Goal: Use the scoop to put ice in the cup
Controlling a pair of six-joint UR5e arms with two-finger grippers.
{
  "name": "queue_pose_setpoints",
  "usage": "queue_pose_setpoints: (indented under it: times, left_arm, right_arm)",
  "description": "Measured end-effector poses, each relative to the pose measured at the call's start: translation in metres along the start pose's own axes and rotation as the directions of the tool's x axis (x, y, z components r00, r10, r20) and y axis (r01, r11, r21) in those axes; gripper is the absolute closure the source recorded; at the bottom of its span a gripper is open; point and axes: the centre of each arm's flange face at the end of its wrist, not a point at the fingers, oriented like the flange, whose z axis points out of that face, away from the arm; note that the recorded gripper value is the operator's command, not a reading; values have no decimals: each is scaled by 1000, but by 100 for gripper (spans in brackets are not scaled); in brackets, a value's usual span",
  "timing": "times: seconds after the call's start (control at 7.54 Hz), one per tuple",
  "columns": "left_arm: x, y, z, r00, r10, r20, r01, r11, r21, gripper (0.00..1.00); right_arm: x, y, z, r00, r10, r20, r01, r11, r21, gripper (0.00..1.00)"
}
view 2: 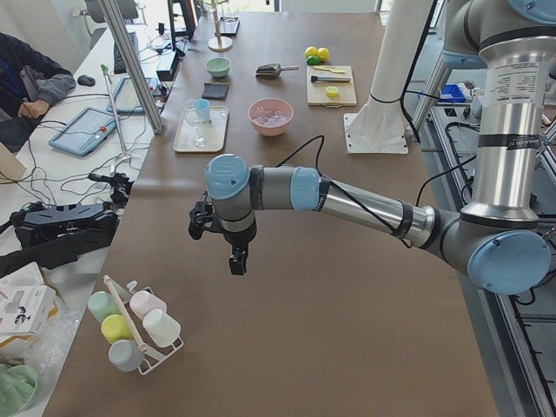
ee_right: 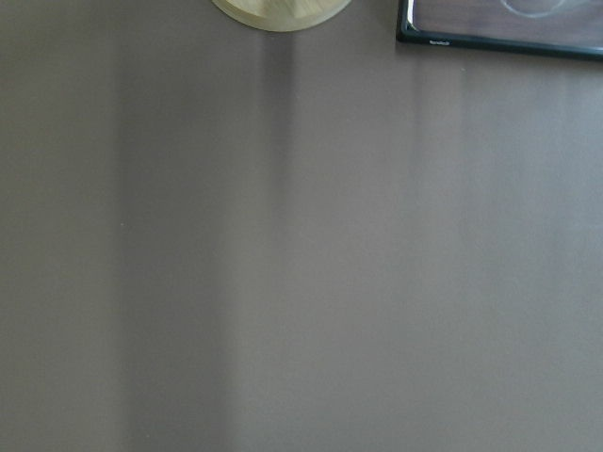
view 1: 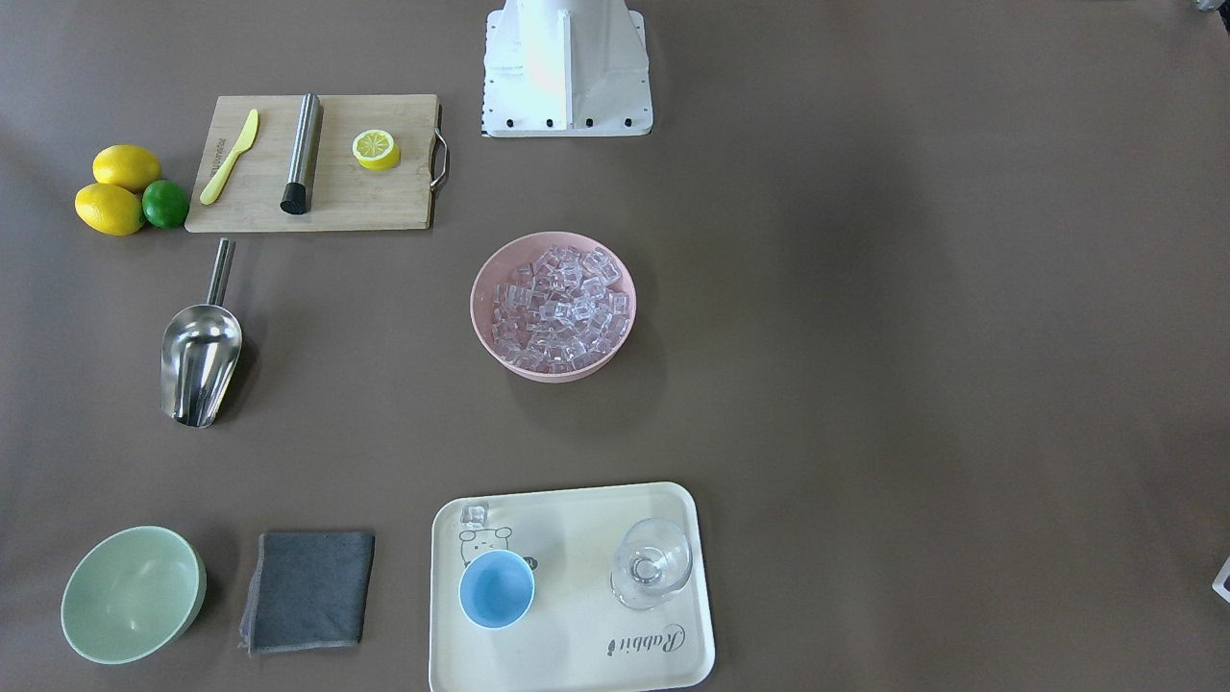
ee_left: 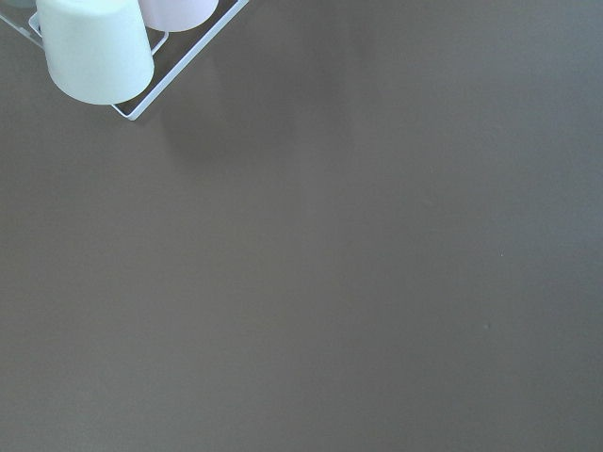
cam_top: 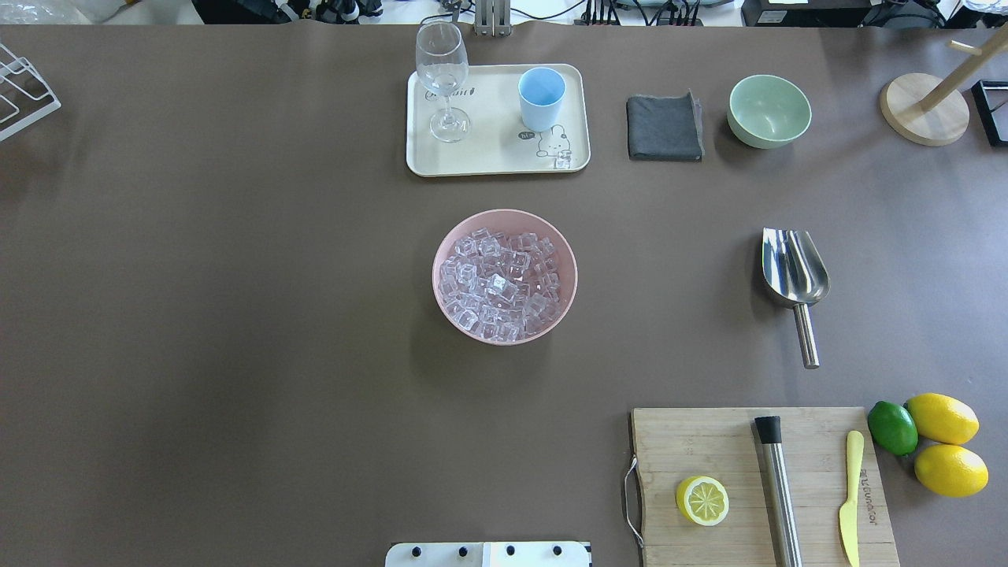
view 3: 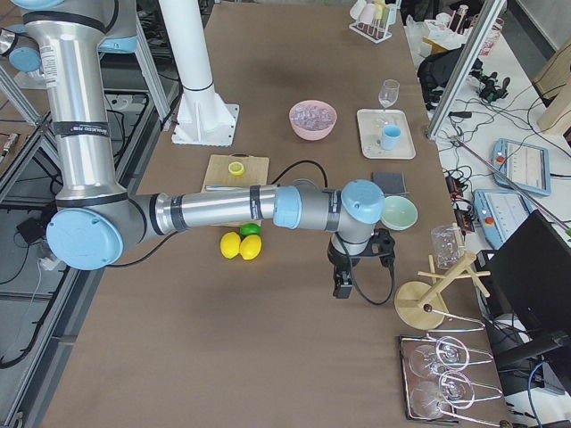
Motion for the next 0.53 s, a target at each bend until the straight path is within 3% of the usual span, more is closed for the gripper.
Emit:
queue_pose_setpoints:
  times: [0.27,0.53]
  left_arm:
    - [0,0,0,1000,0,1,0,1000,1,2]
    - [-1,0,0,1000,-2,1,2,1000,0,2]
  right_arm:
    - [27,19,12,999,32,35,-32,999,-17,0]
    - [30,22,14,998,38,39,-37,999,-20,0]
